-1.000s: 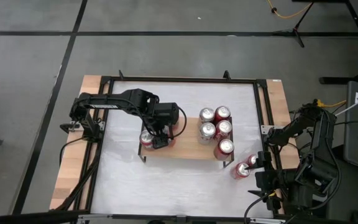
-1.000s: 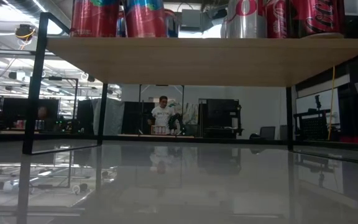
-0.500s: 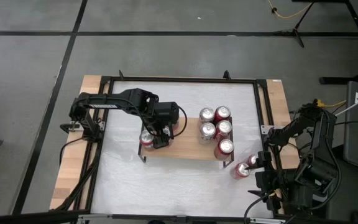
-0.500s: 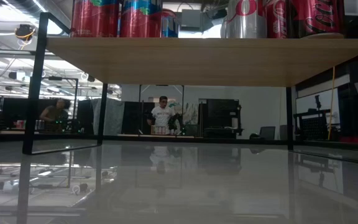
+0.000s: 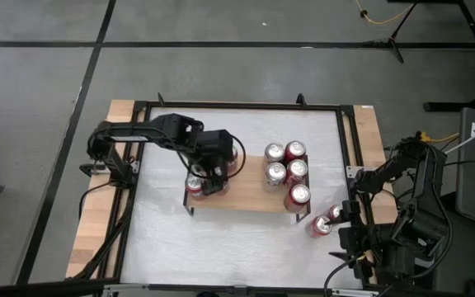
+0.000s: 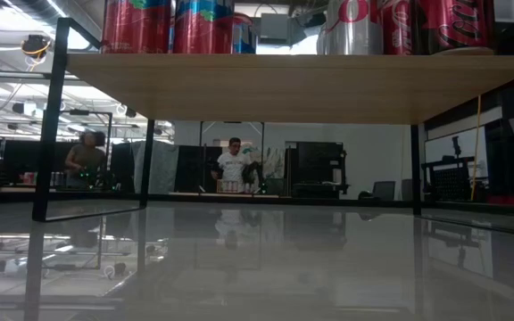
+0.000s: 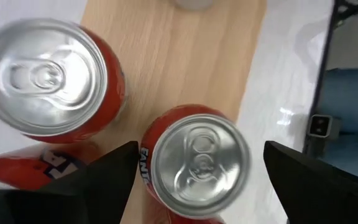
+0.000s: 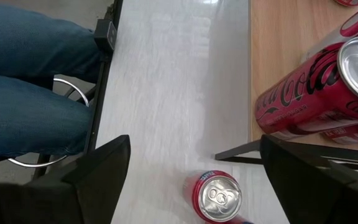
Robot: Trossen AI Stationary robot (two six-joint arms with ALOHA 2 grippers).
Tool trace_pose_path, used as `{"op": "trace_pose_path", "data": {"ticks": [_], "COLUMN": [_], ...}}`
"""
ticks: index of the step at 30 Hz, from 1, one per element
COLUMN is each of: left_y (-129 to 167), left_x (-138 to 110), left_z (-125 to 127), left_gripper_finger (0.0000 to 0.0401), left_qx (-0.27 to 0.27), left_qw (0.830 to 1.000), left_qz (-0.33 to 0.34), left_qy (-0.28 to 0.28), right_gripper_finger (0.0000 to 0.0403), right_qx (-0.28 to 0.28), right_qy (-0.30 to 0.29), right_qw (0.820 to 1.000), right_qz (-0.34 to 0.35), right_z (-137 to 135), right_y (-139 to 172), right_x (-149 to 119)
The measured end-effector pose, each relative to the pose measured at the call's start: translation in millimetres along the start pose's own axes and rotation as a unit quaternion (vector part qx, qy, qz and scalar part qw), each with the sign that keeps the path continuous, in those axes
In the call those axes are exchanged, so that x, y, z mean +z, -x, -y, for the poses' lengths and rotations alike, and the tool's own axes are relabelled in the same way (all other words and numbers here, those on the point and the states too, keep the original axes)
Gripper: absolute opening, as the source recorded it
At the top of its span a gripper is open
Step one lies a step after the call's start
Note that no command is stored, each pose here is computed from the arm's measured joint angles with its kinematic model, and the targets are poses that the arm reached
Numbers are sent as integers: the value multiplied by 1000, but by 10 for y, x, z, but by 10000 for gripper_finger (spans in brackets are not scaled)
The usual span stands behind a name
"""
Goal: Place canned beverage on shelf
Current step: Put the red soda can on the shelf
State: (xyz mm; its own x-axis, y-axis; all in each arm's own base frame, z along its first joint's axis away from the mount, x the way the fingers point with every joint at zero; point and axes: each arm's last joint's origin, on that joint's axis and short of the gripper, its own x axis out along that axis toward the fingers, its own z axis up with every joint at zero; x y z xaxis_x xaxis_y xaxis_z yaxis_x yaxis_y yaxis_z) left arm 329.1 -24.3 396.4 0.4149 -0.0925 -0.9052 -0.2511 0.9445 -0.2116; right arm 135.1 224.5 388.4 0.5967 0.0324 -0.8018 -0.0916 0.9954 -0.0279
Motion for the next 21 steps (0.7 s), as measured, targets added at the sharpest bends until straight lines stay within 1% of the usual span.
{"op": "trace_pose_path", "data": {"ticks": [3,6,8,12,17,19,21], "left_y": [107,252,361,598,958,1100,1183], "left_x": [-24,-66,-111,-234,-483,-613,-762], "left_z": [19,54,81,120,173,209,242], "left_gripper_finger": [336,336,336,336,336,336,336], "left_qx": [-10,-23,-19,6,8,19,42], "left_qw": [1000,998,996,989,976,967,959], "left_qz": [22,53,77,127,179,204,226], "left_qy": [-6,-29,-50,-80,-126,-150,-167], "right_gripper_finger": [347,347,347,347,347,347,347], "right_qx": [-2,-2,-3,-4,-14,-10,-6], "right_qy": [2,2,2,4,13,12,8], "right_qw": [1000,1000,1000,1000,1000,999,999], "right_qz": [-2,-2,-2,-3,-18,-28,-35], "right_z": [5,5,6,9,41,56,89], "right_y": [2,1,1,1,13,35,73], "right_x": [-4,-4,-5,-7,-28,-31,-35]}}
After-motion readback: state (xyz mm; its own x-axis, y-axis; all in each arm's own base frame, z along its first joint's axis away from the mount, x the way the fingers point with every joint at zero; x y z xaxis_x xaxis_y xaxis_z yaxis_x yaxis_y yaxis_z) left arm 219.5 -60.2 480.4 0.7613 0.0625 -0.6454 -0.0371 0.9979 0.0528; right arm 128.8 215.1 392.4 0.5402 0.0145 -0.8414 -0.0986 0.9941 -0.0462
